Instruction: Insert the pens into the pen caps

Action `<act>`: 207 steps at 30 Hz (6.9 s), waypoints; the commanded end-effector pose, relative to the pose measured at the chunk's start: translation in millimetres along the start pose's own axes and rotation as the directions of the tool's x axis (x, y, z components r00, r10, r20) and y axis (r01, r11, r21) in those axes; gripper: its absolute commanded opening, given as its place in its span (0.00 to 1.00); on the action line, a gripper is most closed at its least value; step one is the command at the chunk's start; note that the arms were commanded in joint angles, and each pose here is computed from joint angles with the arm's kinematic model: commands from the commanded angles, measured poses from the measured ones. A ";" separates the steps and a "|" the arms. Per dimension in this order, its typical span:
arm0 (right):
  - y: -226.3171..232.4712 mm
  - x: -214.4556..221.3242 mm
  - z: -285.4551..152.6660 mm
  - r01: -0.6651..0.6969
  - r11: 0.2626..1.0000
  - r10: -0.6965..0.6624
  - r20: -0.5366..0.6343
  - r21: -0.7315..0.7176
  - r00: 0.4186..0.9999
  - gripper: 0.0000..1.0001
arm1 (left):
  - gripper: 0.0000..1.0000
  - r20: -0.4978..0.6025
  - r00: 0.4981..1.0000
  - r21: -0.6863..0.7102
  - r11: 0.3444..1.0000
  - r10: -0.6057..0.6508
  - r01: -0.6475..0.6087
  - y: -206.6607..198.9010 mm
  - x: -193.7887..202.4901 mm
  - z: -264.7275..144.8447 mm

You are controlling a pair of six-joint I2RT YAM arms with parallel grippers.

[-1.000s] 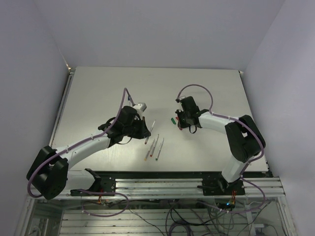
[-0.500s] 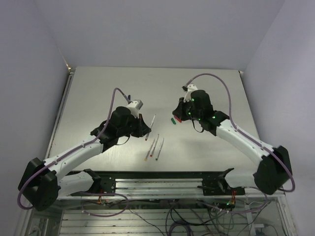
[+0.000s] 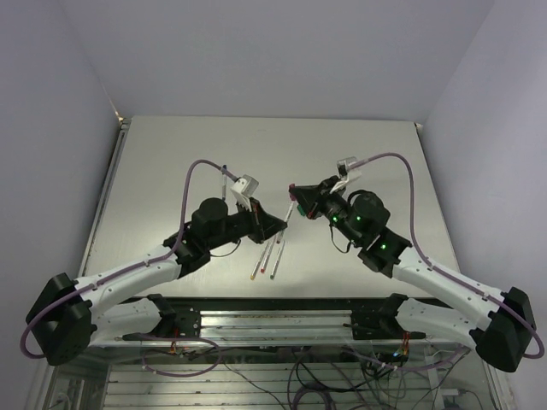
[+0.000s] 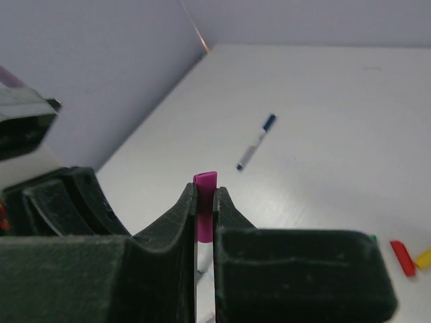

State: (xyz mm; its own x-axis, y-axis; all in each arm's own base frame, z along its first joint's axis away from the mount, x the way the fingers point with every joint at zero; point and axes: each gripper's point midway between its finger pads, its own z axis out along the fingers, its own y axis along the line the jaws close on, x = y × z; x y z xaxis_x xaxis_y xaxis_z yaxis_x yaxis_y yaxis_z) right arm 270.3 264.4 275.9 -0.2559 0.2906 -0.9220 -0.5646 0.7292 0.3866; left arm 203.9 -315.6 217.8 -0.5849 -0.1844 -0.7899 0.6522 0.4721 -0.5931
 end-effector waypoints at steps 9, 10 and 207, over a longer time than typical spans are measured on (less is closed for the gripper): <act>19.0 -90.3 -23.3 -0.028 1.000 0.030 0.367 -0.012 0.930 0.00 | 0.07 0.157 0.986 0.126 0.990 0.047 -0.067 -46.5 -33.2 1.0; 17.9 -93.7 -25.7 -0.029 1.000 0.029 0.378 -0.005 0.925 0.00 | 0.07 0.172 0.984 0.127 0.989 0.050 -0.072 -47.7 -35.1 -1.0; 51.7 76.8 -20.3 -0.091 0.993 0.077 -0.169 -0.076 0.983 0.00 | 0.07 0.658 0.743 0.005 0.985 0.127 -0.173 -61.1 -157.0 -55.2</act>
State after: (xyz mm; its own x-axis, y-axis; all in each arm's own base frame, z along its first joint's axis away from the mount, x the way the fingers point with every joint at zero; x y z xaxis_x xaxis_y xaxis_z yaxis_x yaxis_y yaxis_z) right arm 239.9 290.2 303.9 -0.2376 0.4974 -0.8344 -0.5691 0.6248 0.5345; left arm 209.8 -307.1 255.1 -0.3152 -0.3390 -0.8864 0.7265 0.5147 -0.4552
